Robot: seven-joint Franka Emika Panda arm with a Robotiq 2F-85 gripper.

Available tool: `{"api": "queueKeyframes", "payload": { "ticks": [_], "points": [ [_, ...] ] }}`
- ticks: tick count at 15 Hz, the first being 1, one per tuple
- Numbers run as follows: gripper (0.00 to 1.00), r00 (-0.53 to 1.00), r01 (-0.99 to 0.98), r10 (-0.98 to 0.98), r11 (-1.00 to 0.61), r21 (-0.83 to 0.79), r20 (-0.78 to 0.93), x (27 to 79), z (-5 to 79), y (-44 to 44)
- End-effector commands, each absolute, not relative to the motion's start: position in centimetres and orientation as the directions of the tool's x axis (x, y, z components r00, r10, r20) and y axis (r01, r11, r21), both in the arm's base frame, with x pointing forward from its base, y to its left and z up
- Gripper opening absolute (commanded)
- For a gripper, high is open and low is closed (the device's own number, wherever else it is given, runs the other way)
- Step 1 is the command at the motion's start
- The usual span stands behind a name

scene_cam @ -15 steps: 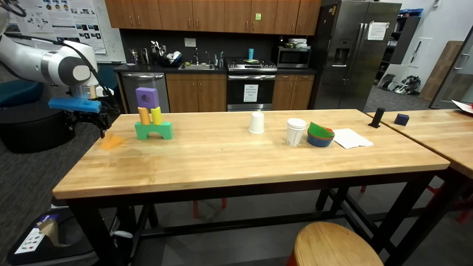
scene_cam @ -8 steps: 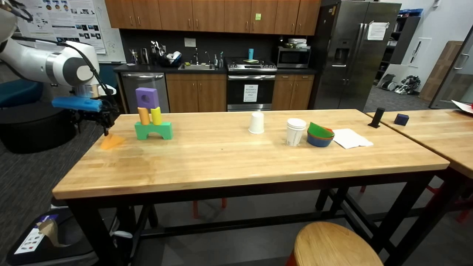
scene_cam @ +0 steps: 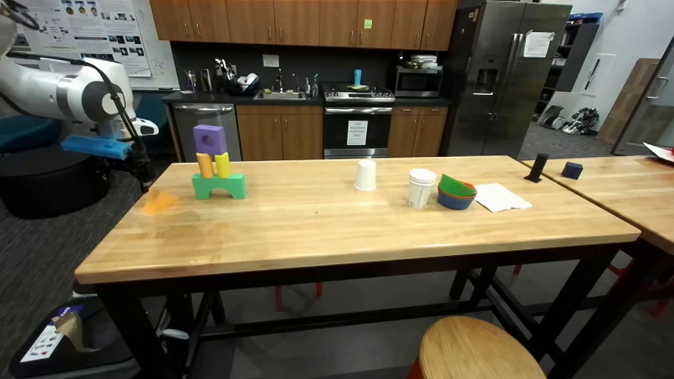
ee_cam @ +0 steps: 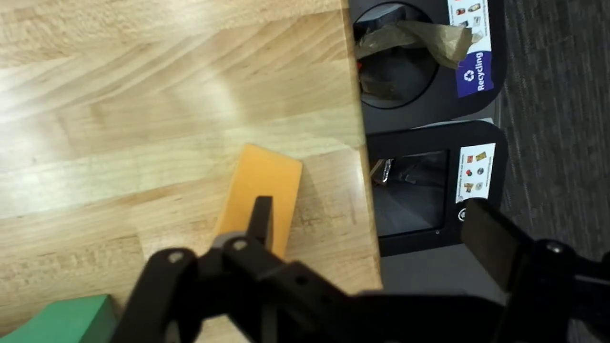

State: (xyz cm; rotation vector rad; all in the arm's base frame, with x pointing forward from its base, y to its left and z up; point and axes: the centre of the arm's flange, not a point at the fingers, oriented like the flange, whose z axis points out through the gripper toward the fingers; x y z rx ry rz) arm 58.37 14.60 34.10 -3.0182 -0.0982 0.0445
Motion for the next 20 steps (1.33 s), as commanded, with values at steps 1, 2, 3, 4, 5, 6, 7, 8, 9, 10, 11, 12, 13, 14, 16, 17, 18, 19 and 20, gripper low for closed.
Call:
{"api": "queueKeyframes", "payload": {
  "ticks": [1,2,3,4,5,6,7,8,9,10,11,12,13,14,16,17,18,19,20],
  "points": [
    [1.00,0.999,0.037,0.038,-0.995,-0.087,-0.003,58.1,35.3,14.9],
    [1.00,0.999,0.038,0.038,-0.996,-0.076,0.001,58.1,35.4,14.8],
    [1.00,0.999,0.035,0.035,-0.997,-0.069,0.007,58.2,35.6,14.5],
    [1.00,0.999,0.038,0.037,-0.996,-0.077,0.008,58.3,35.6,14.2],
    [1.00,1.000,0.031,0.031,-0.996,-0.085,0.004,58.5,35.6,14.0],
    [1.00,1.000,0.023,0.023,-0.995,-0.093,0.002,58.6,35.6,13.5],
    [1.00,1.000,0.014,0.013,-0.995,-0.094,0.003,58.7,35.5,13.1],
    [1.00,1.000,0.005,0.005,-0.996,-0.094,0.002,58.7,35.4,12.7],
    [1.00,1.000,-0.007,-0.007,-0.996,-0.091,0.003,58.7,35.4,12.2],
    [1.00,1.000,-0.018,-0.019,-0.996,-0.084,0.007,58.7,35.4,11.7],
    [1.00,1.000,-0.026,-0.026,-0.996,-0.085,0.007,58.7,35.4,11.2],
    [1.00,0.999,-0.032,-0.032,-0.996,-0.086,0.007,58.7,35.4,10.9],
    [1.00,0.999,-0.034,-0.034,-0.996,-0.086,0.005,58.8,35.4,10.6],
    [1.00,1.000,-0.027,-0.027,-0.996,-0.085,0.002,58.8,35.4,10.4],
    [1.00,1.000,0.014,0.015,-0.997,-0.080,-0.009,58.7,35.3,10.8],
    [1.00,0.998,0.051,0.053,-0.994,-0.092,-0.022,58.6,35.3,11.1],
    [1.00,1.000,0.008,0.009,-0.996,-0.084,-0.010,59.4,34.6,10.9],
    [1.00,1.000,0.024,0.025,-0.996,-0.084,-0.014,59.3,34.5,11.1],
    [1.00,0.999,0.032,0.033,-0.996,-0.085,-0.016,59.2,34.5,11.3]
  ]
}}
